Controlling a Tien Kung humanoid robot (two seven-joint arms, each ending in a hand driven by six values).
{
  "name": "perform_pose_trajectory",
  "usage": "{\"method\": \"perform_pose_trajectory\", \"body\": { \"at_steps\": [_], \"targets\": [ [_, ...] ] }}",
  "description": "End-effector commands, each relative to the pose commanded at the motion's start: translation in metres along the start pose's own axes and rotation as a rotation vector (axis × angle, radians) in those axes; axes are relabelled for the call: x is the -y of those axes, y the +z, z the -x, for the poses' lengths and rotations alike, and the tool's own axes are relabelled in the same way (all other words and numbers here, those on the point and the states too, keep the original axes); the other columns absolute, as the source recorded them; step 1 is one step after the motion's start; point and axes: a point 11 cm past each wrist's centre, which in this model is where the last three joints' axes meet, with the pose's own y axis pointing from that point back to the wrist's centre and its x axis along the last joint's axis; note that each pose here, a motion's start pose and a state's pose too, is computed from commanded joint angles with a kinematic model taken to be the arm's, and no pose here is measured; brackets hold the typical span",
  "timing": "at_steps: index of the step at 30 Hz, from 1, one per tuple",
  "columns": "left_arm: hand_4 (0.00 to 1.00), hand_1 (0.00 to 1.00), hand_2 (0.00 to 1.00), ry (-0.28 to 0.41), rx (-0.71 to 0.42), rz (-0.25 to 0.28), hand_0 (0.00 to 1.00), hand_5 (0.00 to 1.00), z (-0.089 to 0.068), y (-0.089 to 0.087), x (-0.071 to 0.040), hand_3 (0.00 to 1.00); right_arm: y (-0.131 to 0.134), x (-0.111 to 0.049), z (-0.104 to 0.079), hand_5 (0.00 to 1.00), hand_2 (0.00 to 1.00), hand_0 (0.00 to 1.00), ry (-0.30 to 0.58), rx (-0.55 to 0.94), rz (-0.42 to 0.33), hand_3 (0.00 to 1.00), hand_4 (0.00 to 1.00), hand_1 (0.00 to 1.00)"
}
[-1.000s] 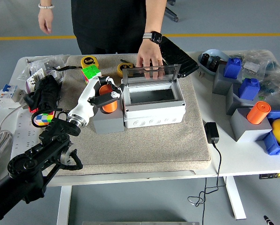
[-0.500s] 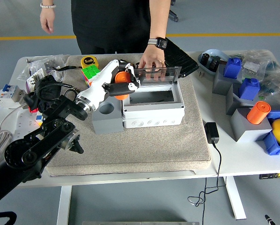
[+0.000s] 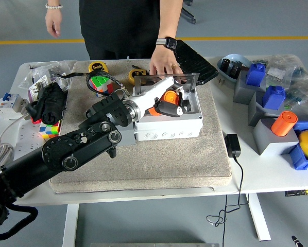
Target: Fetch the battery,place it into the box,close the lid of the box
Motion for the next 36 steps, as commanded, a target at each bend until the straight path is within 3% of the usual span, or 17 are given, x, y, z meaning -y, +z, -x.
{"method": "perform_pose_trajectory", "body": {
  "at_steps": [3, 4, 9, 10, 15, 16, 21, 22, 27, 28, 36],
  "targets": [
    [0.225, 0.050, 0.103, 0.013, 0.033, 0.004, 0.086, 0.002, 0.000, 0.007, 0.005, 0.154, 0.000, 0.000, 0.000, 0.599, 0.639, 0.717, 0.000, -0.002, 0.000, 0.582, 0.987, 0.655],
    [0.388, 0.026, 0.103, 0.017, 0.044, 0.002, 0.065, 0.002, 0.000, 0.009, 0.007, 0.171, 0.000, 0.000, 0.000, 0.598, 0.639, 0.718, 0.000, -0.003, 0.001, 0.582, 0.986, 0.655],
    [0.388, 0.026, 0.103, 0.025, 0.106, -0.039, 0.065, 0.002, -0.002, 0.008, 0.016, 0.171, -0.001, 0.000, 0.001, 0.598, 0.639, 0.718, -0.001, -0.006, -0.004, 0.582, 0.986, 0.655],
    [0.705, 0.037, 0.124, 0.028, 0.115, -0.047, 0.063, 0.002, -0.003, 0.006, 0.017, 0.243, -0.002, 0.000, 0.002, 0.598, 0.639, 0.717, -0.001, -0.005, -0.005, 0.582, 0.985, 0.654],
    [0.705, 0.037, 0.124, 0.043, 0.151, -0.100, 0.063, 0.002, -0.011, -0.005, 0.021, 0.243, -0.002, 0.000, 0.003, 0.598, 0.639, 0.717, -0.003, -0.008, -0.008, 0.582, 0.985, 0.654],
    [0.777, 0.073, 0.152, 0.048, 0.157, -0.112, 0.082, 0.002, -0.014, -0.009, 0.022, 0.317, -0.003, 0.000, 0.003, 0.598, 0.639, 0.717, -0.003, -0.009, -0.008, 0.582, 0.985, 0.654],
    [0.777, 0.073, 0.152, 0.044, 0.160, -0.150, 0.082, 0.002, -0.016, -0.018, 0.023, 0.317, -0.003, 0.000, 0.003, 0.598, 0.639, 0.717, -0.002, -0.012, -0.010, 0.582, 0.985, 0.654],
    [0.856, 0.152, 0.243, 0.040, 0.156, -0.155, 0.114, 0.127, -0.015, -0.019, 0.023, 0.380, -0.002, 0.000, 0.003, 0.599, 0.639, 0.717, -0.002, -0.013, -0.010, 0.581, 0.985, 0.654],
    [0.856, 0.152, 0.243, 0.036, 0.148, -0.151, 0.114, 0.127, -0.014, -0.019, 0.023, 0.380, -0.003, -0.001, 0.004, 0.599, 0.639, 0.717, -0.004, -0.016, -0.013, 0.581, 0.985, 0.654],
    [0.887, 0.218, 0.286, 0.036, 0.147, -0.149, 0.132, 0.164, -0.014, -0.018, 0.023, 0.420, -0.003, -0.001, 0.004, 0.598, 0.639, 0.717, -0.005, -0.015, -0.014, 0.581, 0.984, 0.654],
    [0.926, 0.237, 0.291, 0.035, 0.140, -0.148, 0.142, 0.206, -0.015, -0.019, 0.023, 0.415, -0.007, -0.001, 0.006, 0.597, 0.639, 0.717, -0.006, -0.017, -0.026, 0.581, 0.984, 0.654]
  ]
}}
